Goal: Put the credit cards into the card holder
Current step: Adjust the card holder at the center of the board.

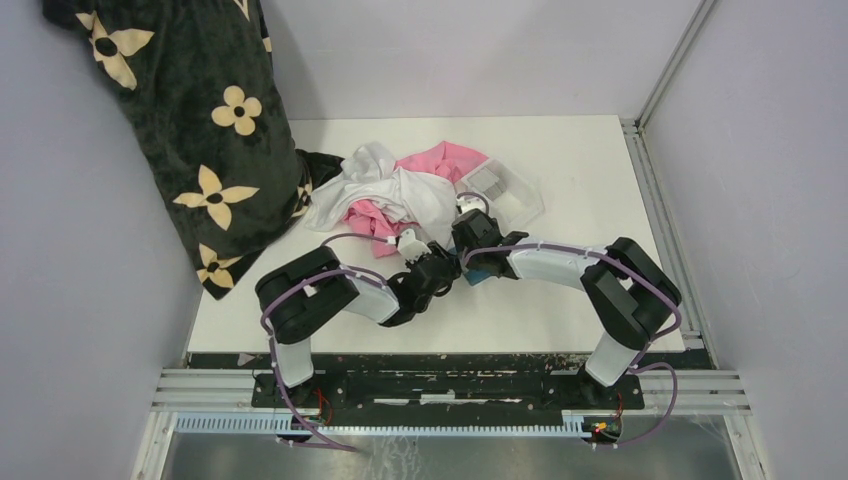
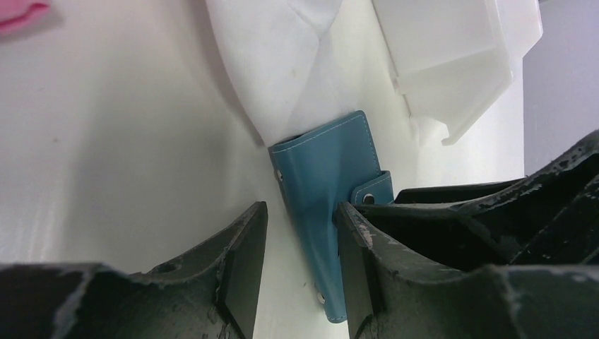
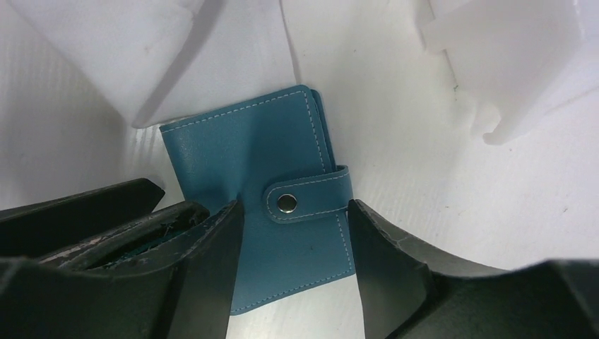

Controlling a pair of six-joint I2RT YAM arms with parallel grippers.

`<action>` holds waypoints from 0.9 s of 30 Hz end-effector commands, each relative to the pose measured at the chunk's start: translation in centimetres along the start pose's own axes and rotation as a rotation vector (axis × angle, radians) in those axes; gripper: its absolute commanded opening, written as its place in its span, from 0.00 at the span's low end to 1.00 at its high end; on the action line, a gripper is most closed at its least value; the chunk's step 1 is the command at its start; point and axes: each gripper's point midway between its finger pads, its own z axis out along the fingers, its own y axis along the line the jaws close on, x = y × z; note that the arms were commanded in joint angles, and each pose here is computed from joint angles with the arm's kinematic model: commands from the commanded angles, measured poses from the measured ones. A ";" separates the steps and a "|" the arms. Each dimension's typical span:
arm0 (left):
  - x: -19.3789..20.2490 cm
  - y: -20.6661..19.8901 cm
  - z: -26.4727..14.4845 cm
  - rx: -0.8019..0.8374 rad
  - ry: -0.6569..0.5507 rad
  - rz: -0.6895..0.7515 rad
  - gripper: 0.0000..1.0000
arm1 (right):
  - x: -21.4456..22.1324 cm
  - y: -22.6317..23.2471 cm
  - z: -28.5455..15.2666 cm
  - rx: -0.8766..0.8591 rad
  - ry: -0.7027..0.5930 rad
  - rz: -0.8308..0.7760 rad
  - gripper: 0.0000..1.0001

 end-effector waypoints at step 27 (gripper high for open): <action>6.4 6.2 3.4 -0.287 0.178 0.206 0.47 | -1.1 -3.5 -0.4 -0.012 0.028 0.049 0.26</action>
